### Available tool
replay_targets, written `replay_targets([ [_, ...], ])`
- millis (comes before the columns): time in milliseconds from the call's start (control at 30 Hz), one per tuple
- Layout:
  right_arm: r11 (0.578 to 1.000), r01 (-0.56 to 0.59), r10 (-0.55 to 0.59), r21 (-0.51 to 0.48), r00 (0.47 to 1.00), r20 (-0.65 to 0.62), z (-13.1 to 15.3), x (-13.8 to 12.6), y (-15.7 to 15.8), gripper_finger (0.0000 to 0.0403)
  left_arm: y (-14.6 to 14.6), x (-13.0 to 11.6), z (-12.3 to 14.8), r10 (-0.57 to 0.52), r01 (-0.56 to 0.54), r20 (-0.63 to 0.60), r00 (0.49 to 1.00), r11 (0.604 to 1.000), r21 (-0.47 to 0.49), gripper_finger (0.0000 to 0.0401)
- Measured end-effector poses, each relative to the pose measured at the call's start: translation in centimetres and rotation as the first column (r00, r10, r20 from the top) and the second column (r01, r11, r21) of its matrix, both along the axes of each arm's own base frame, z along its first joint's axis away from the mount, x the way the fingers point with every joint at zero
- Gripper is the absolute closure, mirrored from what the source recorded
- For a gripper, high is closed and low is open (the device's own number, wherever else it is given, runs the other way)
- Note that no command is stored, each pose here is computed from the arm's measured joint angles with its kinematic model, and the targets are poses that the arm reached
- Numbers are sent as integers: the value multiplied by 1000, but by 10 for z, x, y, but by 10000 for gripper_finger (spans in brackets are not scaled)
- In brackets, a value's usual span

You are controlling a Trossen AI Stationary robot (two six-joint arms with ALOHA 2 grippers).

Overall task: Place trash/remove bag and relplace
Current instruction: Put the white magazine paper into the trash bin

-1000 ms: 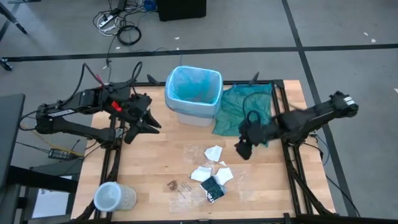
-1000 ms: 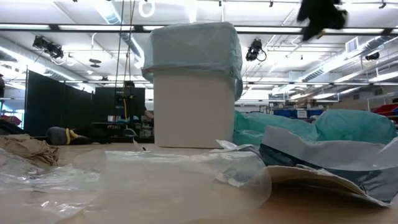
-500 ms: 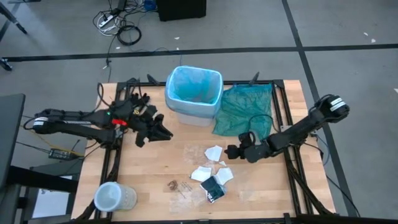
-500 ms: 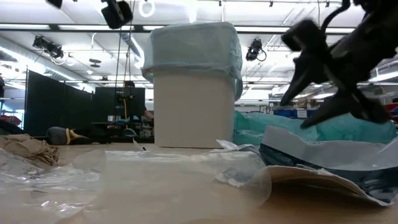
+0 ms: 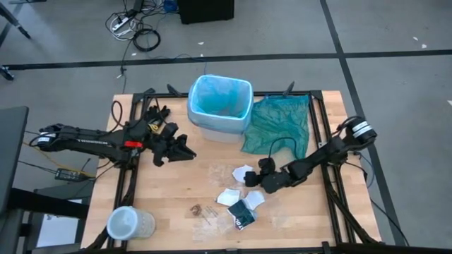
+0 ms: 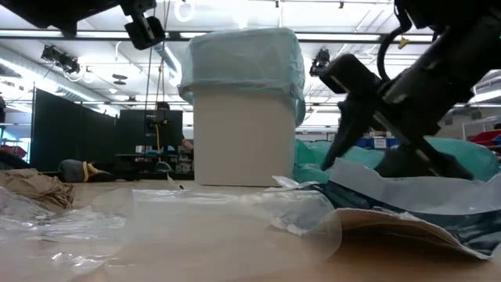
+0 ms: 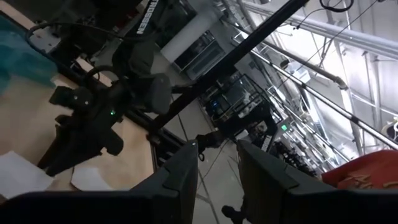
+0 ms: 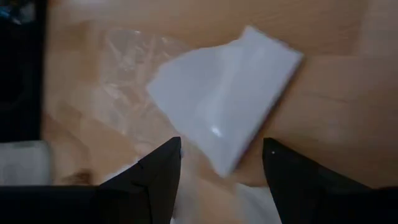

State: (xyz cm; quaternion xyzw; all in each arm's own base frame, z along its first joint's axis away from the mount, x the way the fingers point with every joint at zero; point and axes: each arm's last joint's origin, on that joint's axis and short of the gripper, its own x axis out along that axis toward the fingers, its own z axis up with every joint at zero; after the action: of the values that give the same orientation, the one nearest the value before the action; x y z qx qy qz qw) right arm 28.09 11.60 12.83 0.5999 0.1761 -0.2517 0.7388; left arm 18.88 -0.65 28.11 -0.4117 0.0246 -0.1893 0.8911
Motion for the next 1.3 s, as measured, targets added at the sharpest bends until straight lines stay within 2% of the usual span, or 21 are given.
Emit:
replay_targets([
  [200, 1000, 16, -16, 14, 1000, 14, -6, 6, -3, 193, 0, 0, 2, 1, -1, 24, 1000, 1000, 9, 281],
  [267, 1000, 25, -25, 16, 1000, -8, -8, 6, -5, 206, 0, 0, 2, 2, -2, 28, 1000, 1000, 19, 281],
  [367, 998, 42, -40, 46, 999, -31, -9, 6, -10, 266, 0, 0, 2, 3, -4, 30, 1000, 1000, 25, 281],
  [467, 997, 51, -48, 51, 998, -50, -11, 6, -13, 365, 0, 0, 2, 5, -7, 36, 999, 999, 44, 281],
  [533, 998, 52, -49, 46, 998, -49, -11, 7, -15, 389, 0, 0, 2, 5, -7, 38, 999, 999, 49, 281],
  [767, 999, 37, -37, 17, 999, -4, -3, 12, -17, 402, 0, 0, 2, 7, -11, 46, 999, 998, 70, 281],
  [867, 1000, 11, -12, 13, 998, 63, 14, 21, -13, 403, 0, 0, 2, 8, -11, 45, 999, 997, 70, 281],
  [1167, 994, -82, 92, -76, 984, 152, 62, 46, -2, 403, 0, 0, 2, 0, -2, 44, 999, 998, 67, 281],
  [1300, 979, -142, 166, -143, 971, 172, 97, 52, -2, 403, 0, 0, 2, -1, -2, 43, 999, 998, 65, 281],
])
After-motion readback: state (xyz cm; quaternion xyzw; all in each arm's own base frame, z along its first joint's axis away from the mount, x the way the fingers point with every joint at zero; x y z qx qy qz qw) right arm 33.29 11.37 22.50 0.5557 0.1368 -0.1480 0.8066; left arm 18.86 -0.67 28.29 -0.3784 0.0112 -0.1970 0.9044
